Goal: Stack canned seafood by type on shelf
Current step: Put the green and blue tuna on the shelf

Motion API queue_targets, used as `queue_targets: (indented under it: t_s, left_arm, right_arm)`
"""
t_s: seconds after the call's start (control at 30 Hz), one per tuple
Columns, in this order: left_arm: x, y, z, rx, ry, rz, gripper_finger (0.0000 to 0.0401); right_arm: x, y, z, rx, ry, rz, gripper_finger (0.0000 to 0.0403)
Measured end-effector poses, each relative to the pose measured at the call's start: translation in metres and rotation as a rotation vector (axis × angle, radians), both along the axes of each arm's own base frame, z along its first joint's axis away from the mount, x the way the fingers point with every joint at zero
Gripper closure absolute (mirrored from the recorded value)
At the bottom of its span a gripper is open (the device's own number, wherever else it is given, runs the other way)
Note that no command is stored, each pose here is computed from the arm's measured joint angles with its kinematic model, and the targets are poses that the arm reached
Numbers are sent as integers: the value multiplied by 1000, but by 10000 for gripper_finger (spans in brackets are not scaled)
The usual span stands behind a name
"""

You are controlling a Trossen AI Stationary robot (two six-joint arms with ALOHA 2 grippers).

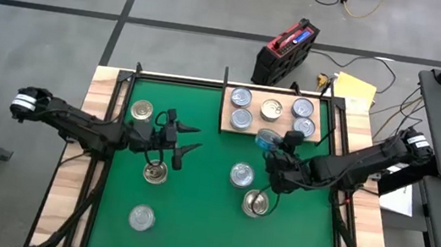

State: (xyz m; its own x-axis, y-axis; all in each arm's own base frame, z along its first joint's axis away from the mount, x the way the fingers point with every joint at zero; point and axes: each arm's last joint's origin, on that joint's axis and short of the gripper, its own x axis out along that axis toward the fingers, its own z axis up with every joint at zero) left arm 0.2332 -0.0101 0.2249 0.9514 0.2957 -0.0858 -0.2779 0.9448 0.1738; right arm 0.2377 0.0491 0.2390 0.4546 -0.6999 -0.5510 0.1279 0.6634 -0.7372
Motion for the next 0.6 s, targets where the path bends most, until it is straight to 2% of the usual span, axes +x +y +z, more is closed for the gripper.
queue_targets:
  t_s: [0.1, 0.2, 0.33, 0.6]
  left_arm:
    - [-1, -3, 0, 8, -2, 52, 209]
    - [-2, -2, 0, 17, -2, 112, 209]
    - [-2, -2, 0, 26, 2, 124, 209]
    - [1, -2, -4, 27, 22, 124, 209]
  right_arm:
    - [3, -12, -1, 33, 54, 0, 265]
    - [6, -28, -2, 146, 89, -7, 265]
    - [10, -44, -3, 267, 104, -4, 264]
    - [9, -57, -3, 233, 180, 31, 264]
